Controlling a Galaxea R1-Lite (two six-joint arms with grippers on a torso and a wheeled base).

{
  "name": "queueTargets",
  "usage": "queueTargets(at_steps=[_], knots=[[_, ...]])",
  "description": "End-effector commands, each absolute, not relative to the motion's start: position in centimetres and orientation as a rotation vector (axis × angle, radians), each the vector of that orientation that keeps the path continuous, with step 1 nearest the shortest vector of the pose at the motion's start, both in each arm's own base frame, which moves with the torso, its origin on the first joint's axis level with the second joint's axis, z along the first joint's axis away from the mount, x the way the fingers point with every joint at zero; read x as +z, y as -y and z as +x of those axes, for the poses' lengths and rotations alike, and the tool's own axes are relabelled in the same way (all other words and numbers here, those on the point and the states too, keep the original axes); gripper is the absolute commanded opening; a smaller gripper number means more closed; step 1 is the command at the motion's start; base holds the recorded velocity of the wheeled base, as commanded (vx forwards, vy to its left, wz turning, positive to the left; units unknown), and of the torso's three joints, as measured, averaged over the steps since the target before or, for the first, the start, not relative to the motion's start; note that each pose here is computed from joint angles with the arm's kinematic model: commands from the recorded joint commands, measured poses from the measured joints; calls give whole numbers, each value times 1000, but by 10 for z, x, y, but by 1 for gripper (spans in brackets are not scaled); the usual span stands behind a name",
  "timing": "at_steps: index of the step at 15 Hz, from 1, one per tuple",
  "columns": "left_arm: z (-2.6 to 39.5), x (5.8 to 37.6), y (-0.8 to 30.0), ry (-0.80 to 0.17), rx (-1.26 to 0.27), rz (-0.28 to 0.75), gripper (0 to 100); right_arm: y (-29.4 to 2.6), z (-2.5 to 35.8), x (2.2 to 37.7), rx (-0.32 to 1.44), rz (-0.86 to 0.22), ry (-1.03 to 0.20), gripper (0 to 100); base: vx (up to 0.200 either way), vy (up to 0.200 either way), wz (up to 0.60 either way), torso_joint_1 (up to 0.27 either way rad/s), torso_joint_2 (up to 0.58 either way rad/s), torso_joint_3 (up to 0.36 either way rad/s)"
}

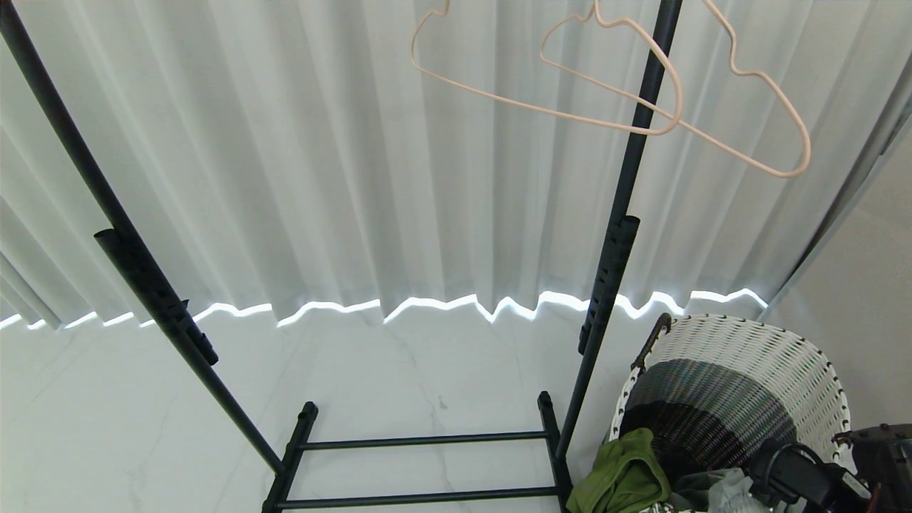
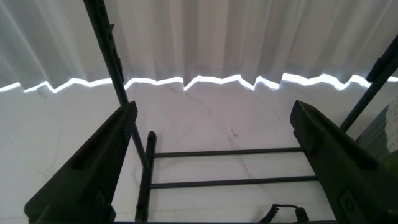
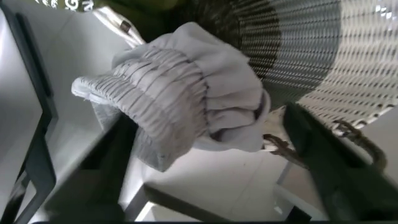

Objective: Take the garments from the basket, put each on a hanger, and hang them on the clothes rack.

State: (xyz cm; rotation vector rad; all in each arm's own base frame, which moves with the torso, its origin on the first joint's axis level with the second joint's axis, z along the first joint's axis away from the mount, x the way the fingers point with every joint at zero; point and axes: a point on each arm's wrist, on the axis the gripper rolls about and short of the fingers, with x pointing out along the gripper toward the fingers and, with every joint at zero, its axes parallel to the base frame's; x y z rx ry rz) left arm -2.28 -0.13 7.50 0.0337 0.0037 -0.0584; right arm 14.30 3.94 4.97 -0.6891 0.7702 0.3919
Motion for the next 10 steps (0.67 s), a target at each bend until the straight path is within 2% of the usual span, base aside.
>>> queueTargets(at_steps=[1, 9, 10], knots=[[-23, 75, 1, -4, -60, 34, 100, -40, 146, 44, 398, -691, -807, 0, 0, 0, 0, 0, 0, 0], [-23, 75, 1, -4, -58, 34, 100, -39, 144, 52, 368, -683, -760, 0, 0, 0, 0, 0, 0, 0], [-23, 75, 1, -4, -58, 34, 100, -35, 140, 66, 264, -708, -691, 0, 0, 0, 0, 0, 0, 0]])
